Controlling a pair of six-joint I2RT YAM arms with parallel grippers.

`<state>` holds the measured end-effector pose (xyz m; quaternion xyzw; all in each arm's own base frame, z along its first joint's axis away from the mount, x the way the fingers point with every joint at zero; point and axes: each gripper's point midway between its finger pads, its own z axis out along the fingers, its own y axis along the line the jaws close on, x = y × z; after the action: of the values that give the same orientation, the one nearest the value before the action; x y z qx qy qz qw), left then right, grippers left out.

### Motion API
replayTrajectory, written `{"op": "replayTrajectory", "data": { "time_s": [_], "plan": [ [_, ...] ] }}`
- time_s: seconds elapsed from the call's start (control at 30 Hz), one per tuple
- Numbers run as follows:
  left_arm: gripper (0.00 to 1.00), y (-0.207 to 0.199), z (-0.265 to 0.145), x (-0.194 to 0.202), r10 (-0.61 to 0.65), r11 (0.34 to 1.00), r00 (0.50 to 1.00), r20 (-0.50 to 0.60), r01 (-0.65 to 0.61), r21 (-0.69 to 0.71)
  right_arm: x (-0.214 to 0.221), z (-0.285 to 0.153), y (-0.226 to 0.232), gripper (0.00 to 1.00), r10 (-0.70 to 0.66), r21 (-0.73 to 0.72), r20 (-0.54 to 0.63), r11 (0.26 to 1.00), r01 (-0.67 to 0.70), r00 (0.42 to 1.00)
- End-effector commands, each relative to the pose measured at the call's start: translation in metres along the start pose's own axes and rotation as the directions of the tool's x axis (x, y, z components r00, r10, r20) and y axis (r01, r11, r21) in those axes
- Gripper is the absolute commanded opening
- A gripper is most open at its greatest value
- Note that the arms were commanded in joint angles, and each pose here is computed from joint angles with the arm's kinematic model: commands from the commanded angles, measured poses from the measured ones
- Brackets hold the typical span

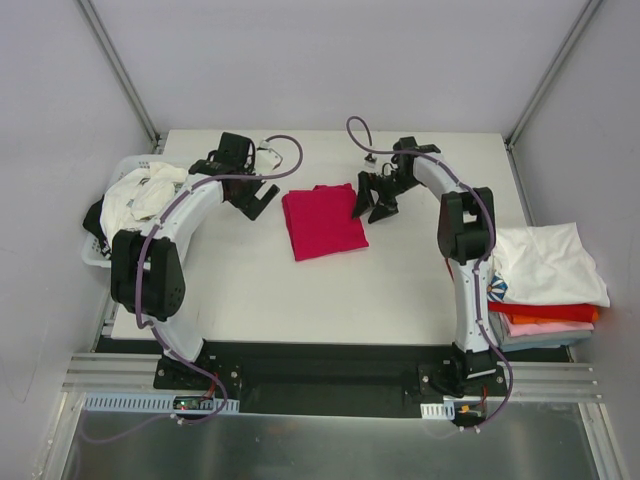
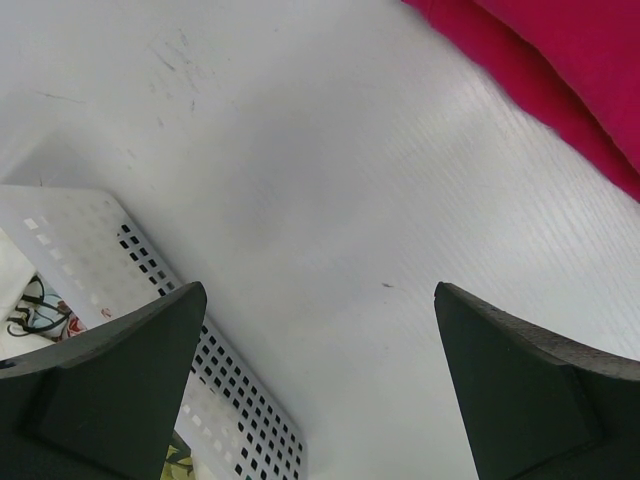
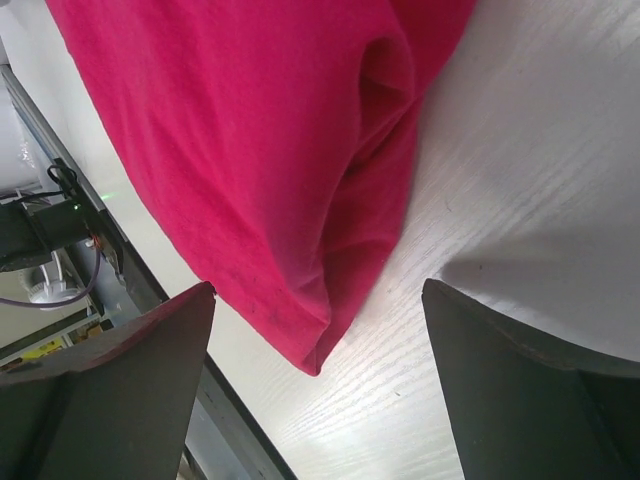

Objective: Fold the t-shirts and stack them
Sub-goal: Put the neatly folded tshirt into the corner of the board with the right arm

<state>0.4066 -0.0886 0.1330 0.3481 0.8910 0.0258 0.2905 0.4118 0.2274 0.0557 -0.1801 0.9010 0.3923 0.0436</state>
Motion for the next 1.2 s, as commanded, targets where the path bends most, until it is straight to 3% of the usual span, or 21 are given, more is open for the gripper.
{"op": "replayTrajectory", "data": {
  "time_s": [0.0, 0.87, 1.03, 1.17],
  "plan": [
    [0.99, -0.004, -0.020, -0.009, 0.003, 1.000, 0.999, 0.046, -0.003, -0.010, -0.002, -0.001, 0.005, 0.89, 0.008, -0.057, 0.003, 0.998, -0.008, 1.000],
    [0.99, -0.012, -0.028, -0.008, 0.018, 1.000, 0.998, 0.056, -0.017, -0.010, 0.031, 0.058, 0.042, 0.88, 0.000, -0.188, -0.133, 0.982, -0.025, 0.991],
    [0.99, -0.010, -0.031, -0.009, 0.018, 1.000, 0.998, 0.061, -0.018, -0.016, 0.036, 0.063, 0.040, 0.81, 0.006, -0.175, -0.146, 0.984, -0.031, 0.989],
    [0.99, -0.009, -0.033, -0.007, 0.023, 0.999, 0.998, 0.059, -0.022, -0.024, 0.040, 0.068, 0.040, 0.66, 0.000, -0.161, -0.152, 0.987, -0.025, 0.988]
  ]
}}
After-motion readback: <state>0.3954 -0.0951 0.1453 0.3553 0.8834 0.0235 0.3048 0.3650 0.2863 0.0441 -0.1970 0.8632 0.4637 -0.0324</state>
